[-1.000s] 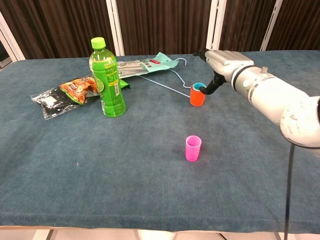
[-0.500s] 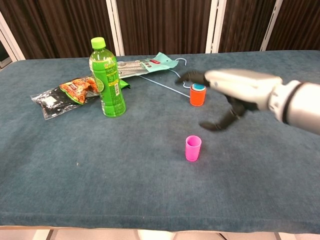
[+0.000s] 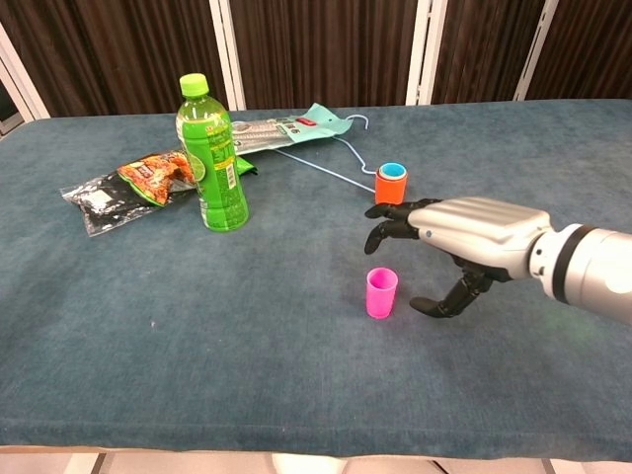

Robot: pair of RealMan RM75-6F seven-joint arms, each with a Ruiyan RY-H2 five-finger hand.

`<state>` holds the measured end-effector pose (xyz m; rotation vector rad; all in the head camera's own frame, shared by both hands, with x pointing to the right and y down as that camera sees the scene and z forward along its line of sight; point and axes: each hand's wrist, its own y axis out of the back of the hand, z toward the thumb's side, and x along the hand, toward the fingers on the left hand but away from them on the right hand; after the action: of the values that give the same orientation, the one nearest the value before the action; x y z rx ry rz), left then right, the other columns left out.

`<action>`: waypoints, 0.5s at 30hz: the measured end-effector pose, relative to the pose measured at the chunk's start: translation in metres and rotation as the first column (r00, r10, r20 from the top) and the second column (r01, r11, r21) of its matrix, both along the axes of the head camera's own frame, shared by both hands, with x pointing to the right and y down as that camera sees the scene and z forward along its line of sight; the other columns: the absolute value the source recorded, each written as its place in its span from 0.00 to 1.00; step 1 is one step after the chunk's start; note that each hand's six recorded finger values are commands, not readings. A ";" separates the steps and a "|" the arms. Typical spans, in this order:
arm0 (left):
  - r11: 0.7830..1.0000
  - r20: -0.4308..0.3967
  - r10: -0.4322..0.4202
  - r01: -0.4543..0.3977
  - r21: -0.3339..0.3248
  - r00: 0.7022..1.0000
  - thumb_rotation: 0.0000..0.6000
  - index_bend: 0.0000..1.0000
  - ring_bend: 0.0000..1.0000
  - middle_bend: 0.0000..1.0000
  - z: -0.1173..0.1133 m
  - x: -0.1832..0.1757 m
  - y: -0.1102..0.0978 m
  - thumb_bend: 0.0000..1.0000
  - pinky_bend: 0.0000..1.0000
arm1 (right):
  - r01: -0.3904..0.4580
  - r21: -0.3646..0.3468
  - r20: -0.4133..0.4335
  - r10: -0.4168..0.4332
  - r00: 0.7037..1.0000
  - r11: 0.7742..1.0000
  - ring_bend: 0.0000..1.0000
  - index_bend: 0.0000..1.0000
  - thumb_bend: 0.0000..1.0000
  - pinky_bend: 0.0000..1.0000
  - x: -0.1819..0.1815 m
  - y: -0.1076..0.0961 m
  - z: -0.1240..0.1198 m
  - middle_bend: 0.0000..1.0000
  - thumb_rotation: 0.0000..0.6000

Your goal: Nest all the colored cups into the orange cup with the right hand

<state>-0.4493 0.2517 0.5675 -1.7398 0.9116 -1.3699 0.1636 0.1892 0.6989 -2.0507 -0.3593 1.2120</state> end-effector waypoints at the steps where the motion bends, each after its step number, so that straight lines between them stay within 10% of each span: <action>1: 1.000 0.000 -0.001 0.001 0.000 1.000 1.00 0.00 0.00 0.00 0.000 0.000 0.000 0.44 0.11 | 0.000 0.001 -0.003 0.000 1.000 1.000 0.00 0.38 0.48 0.00 -0.001 0.000 0.002 0.00 1.00; 15: 1.000 -0.004 -0.007 0.007 0.001 1.000 1.00 0.00 0.00 0.00 -0.001 -0.002 0.000 0.43 0.11 | -0.027 0.015 0.009 0.027 1.000 1.000 0.00 0.58 0.48 0.00 -0.019 -0.004 0.014 0.03 1.00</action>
<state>-0.4514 0.2513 0.5661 -1.7405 0.9210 -1.3701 0.1444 0.1851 0.7127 -2.0453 -0.4004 1.2132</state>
